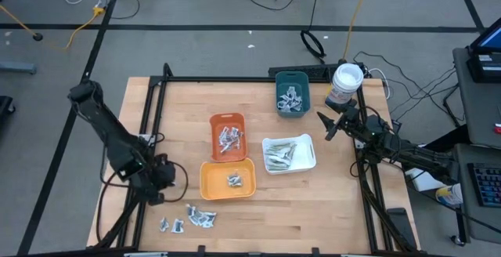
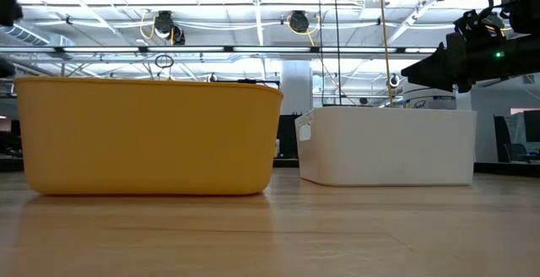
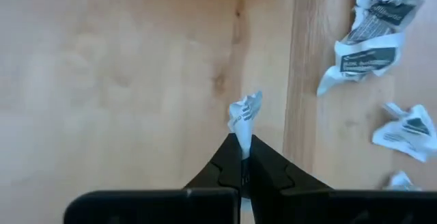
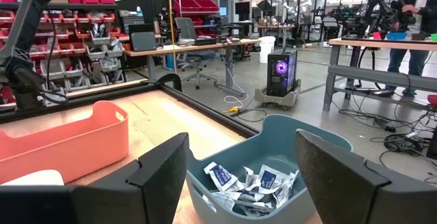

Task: Pick & Place First Aid Supplies
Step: Put the gray sachet into the yellow bin

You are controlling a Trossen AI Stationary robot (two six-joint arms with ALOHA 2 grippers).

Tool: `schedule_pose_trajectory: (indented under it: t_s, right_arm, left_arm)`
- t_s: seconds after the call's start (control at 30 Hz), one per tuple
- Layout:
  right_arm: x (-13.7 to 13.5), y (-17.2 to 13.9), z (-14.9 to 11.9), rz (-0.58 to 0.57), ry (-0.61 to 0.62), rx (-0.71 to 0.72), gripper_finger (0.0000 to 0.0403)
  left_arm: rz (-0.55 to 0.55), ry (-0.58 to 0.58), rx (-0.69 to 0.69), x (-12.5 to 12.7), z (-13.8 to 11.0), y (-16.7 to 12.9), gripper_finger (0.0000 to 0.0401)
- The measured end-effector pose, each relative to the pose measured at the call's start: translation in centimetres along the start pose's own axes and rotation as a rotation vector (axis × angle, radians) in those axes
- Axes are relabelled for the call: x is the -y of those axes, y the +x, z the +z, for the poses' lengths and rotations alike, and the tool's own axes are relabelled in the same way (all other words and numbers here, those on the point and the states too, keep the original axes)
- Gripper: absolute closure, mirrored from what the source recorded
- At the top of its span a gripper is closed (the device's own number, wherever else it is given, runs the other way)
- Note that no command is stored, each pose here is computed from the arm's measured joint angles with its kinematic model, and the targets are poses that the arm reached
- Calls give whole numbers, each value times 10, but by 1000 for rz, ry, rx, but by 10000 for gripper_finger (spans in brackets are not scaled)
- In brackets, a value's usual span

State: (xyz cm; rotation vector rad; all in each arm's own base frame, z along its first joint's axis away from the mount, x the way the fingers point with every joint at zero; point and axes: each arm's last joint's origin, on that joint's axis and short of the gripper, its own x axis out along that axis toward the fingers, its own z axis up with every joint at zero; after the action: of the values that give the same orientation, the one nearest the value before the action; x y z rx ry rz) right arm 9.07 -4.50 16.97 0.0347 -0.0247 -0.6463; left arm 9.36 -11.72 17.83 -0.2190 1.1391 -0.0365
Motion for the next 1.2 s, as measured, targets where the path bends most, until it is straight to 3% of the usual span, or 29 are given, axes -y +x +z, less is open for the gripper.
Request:
schedule_pose_trajectory:
  t_s: [0.23, 0.43, 0.57, 0.8, 1.03, 1.2]
  right_arm:
    - [0, 0, 0, 0, 0, 0, 140]
    - [0, 0, 0, 0, 0, 0, 140]
    - [0, 0, 0, 0, 0, 0, 140]
    - [0, 0, 0, 0, 0, 0, 140]
    - [0, 0, 0, 0, 0, 0, 140]
    - [0, 0, 0, 0, 0, 0, 140]
  left_arm:
    - [126, -5, -107, 5, 21, -49, 396]
    - [194, -51, -308, 16, 46, -61, 396]
    - [170, -93, -396, 25, 71, -56, 396]
    - [161, -143, -418, 39, 136, -42, 396]
    - [145, -187, -424, 38, 199, -17, 396]
    - [147, -192, -417, 31, 231, 1, 396]
